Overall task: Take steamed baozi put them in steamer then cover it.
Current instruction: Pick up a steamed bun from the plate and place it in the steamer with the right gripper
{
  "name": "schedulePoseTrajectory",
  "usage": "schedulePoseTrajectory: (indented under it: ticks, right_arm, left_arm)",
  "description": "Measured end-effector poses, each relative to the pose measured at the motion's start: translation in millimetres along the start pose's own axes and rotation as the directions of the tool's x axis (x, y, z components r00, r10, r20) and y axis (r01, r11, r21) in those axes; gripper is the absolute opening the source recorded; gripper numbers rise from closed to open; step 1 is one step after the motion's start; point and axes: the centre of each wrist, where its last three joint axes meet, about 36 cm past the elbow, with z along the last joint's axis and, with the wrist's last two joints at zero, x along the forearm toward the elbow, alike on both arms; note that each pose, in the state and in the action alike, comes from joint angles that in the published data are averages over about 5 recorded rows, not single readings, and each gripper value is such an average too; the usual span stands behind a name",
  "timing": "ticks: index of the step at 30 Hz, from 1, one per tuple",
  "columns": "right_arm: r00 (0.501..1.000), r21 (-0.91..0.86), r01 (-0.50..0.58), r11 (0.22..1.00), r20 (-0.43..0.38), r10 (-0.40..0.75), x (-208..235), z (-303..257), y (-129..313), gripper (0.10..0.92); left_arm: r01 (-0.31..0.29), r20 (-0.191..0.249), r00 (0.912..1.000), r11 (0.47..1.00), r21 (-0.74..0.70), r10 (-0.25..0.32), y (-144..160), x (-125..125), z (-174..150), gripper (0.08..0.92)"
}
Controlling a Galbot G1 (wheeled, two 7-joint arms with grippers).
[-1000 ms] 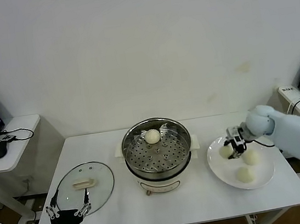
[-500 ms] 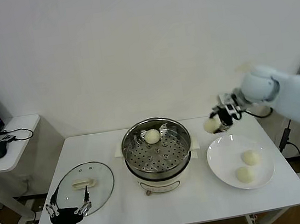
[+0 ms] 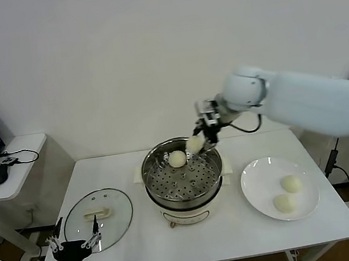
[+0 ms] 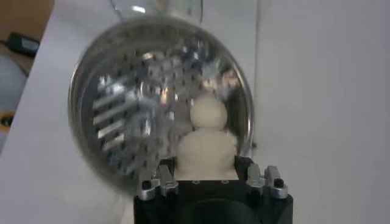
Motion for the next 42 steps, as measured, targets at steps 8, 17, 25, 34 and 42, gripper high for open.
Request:
schedulePoseTrajectory:
  ticks: [8,17,25,34,42]
  right_arm:
    - [0.999,-0.035,0.032,0.999,-0.014,-0.032,-55,-36,1,0.611]
    - [0.998,-0.064,0.047,0.997,-0.034,-0.049,-101,-60,8,0.611]
    - [0.998,-0.082,0.043,0.996,-0.039,-0.047,-123,-72,10,0.611]
    - [0.998,-0.103,0.043,0.994,-0.038,-0.047,-125,-72,9,0.71]
    - [0.998,-0.062,0.05,0.997,-0.027,-0.052,-83,-61,-2,0.821]
  left_arm:
    - [0.013,-0.001,0.9999,1.0,-0.001,-0.013,4,-3,2,0.823]
    - [0.015,-0.005,0.9999,1.0,0.004,-0.015,3,-5,5,0.823]
    - [0.015,-0.004,0.9999,1.0,0.006,-0.015,2,-6,6,0.823]
    - [0.012,-0.002,0.9999,1.0,0.008,-0.012,1,-6,5,0.823]
    - [0.003,0.001,1.0,1.0,0.01,-0.003,1,-7,2,0.823]
